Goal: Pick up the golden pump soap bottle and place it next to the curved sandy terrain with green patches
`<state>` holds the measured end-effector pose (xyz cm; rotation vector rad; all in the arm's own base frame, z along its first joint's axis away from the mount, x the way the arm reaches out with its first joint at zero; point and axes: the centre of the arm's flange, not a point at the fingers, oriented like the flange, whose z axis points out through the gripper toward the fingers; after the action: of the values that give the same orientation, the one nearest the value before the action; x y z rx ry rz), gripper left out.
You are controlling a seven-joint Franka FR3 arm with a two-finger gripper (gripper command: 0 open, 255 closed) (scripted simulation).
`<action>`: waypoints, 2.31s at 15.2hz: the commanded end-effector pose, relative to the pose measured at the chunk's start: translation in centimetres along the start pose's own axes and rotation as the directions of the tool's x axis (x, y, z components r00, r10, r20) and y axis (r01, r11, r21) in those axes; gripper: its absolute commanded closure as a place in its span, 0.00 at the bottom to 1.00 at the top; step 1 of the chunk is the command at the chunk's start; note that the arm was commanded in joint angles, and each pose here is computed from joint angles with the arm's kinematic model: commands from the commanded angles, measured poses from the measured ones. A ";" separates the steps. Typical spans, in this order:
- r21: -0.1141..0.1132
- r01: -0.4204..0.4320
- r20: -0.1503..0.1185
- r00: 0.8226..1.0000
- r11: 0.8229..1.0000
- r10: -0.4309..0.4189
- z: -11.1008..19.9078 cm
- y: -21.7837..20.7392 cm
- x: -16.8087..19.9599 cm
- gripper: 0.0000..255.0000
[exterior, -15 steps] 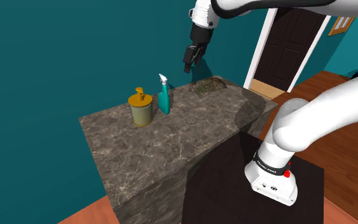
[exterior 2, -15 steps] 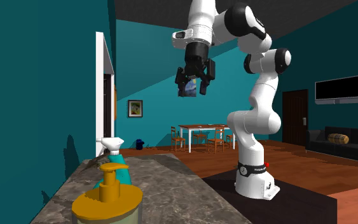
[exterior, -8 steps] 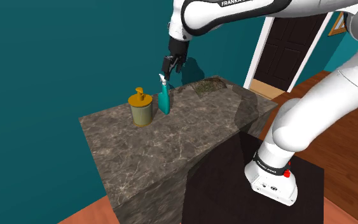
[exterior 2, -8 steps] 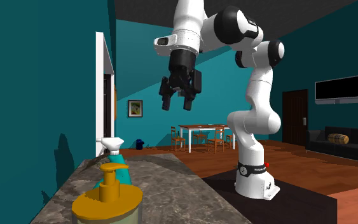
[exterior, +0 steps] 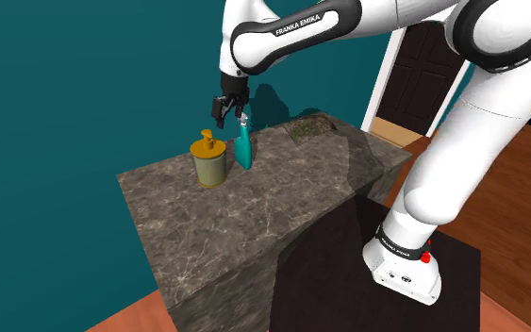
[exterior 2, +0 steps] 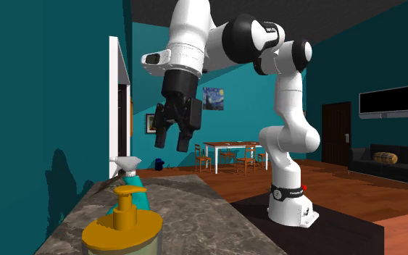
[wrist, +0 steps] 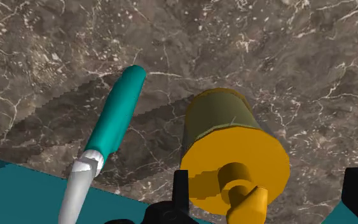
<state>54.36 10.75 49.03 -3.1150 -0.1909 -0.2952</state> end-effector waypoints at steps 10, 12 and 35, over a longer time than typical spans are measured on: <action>-0.003 -0.014 -0.003 1.000 1.000 0.014 7.9 -1.2 6.8 0.00; -0.003 -0.014 -0.003 1.000 1.000 0.014 9.0 -1.2 6.8 0.00; -0.003 -0.014 -0.003 1.000 1.000 0.014 8.3 -1.2 7.1 1.00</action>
<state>62.68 12.91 41.75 -3.1178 -0.1683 -0.2990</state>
